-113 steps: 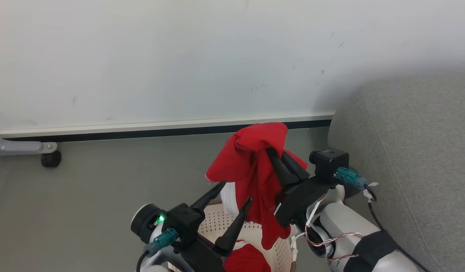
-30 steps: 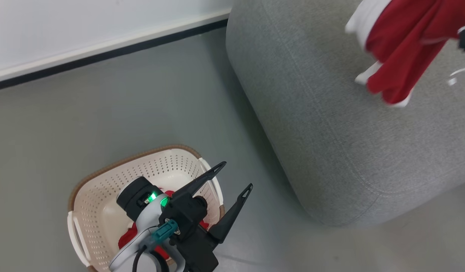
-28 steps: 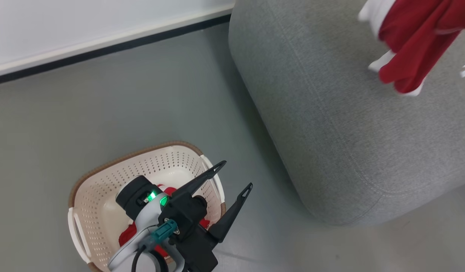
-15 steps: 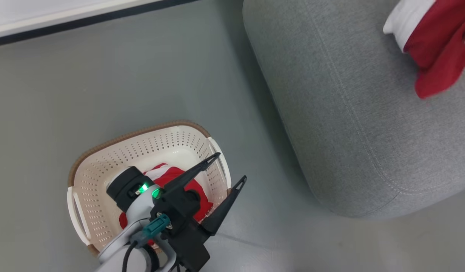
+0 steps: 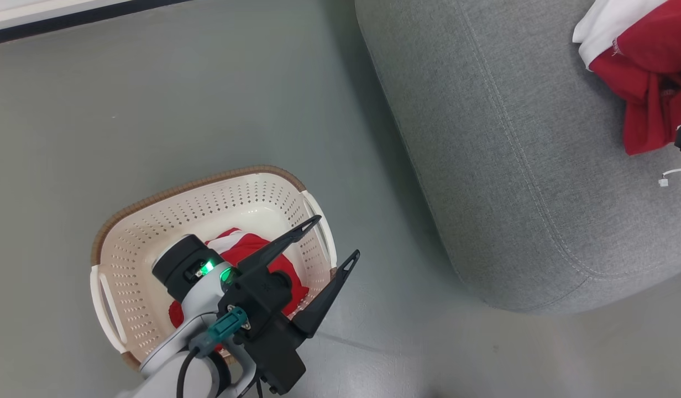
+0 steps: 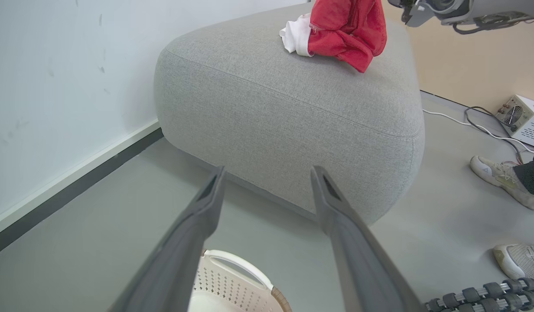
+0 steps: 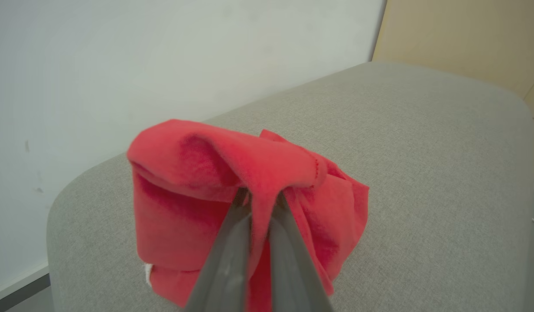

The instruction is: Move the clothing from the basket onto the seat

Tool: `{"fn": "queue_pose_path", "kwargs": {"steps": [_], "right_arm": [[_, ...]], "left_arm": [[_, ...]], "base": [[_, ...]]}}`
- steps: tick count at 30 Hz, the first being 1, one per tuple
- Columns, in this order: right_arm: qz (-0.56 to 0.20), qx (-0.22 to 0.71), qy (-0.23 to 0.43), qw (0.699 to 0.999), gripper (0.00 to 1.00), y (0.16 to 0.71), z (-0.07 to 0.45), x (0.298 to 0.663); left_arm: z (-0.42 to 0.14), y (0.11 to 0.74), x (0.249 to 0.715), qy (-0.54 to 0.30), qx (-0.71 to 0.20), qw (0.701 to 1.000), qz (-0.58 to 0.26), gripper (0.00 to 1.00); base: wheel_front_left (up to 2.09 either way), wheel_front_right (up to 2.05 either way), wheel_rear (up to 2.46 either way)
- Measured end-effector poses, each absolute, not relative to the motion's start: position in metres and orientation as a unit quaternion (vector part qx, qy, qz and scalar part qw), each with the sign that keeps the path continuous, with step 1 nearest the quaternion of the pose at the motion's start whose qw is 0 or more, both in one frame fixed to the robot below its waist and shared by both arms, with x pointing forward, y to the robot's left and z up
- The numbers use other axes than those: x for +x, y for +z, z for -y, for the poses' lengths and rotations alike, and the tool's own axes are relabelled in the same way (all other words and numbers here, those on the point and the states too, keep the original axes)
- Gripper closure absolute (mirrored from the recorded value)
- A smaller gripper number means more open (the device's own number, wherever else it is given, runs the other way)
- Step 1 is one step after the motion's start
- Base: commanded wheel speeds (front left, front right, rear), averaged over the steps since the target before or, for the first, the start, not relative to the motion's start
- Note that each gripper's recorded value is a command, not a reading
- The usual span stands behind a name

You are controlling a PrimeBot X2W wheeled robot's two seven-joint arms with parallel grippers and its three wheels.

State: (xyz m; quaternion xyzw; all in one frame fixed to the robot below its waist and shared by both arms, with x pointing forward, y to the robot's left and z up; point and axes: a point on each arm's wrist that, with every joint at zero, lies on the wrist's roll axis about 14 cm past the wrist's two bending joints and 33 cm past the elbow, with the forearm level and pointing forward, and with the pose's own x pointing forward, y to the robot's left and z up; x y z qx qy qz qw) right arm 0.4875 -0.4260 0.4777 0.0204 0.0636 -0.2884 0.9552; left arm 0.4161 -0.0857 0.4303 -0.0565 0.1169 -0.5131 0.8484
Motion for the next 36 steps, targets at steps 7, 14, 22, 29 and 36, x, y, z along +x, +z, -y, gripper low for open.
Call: {"fn": "queue_pose_path", "kwargs": {"steps": [7,14,22,29,36], "right_arm": [[-0.067,0.024,-0.288,0.955,0.0,0.477,0.424,0.486],[-0.075,0.019,-0.261,0.962,0.0,0.475,0.405,0.484],[-0.091,0.024,-0.238,0.967,0.0,0.464,0.386,0.465],[-0.099,0.026,-0.207,0.973,0.0,0.456,0.363,0.449],[-0.078,0.037,-0.16,0.983,0.0,0.463,0.324,0.449]], "left_arm": [[0.087,0.43,0.416,-0.515,-0.048,0.848,-0.117,0.0],[0.091,0.44,0.411,-0.517,-0.05,0.848,-0.107,0.0],[0.095,0.457,0.406,-0.516,-0.052,0.85,-0.089,0.0],[0.094,0.471,0.402,-0.504,-0.057,0.858,-0.077,0.0],[0.077,0.477,0.406,-0.465,-0.057,0.88,-0.073,0.0]], "base": [[0.0,0.0,0.0],[0.0,0.0,0.0],[0.0,0.0,0.0],[0.0,0.0,0.0],[0.0,0.0,0.0]]}}
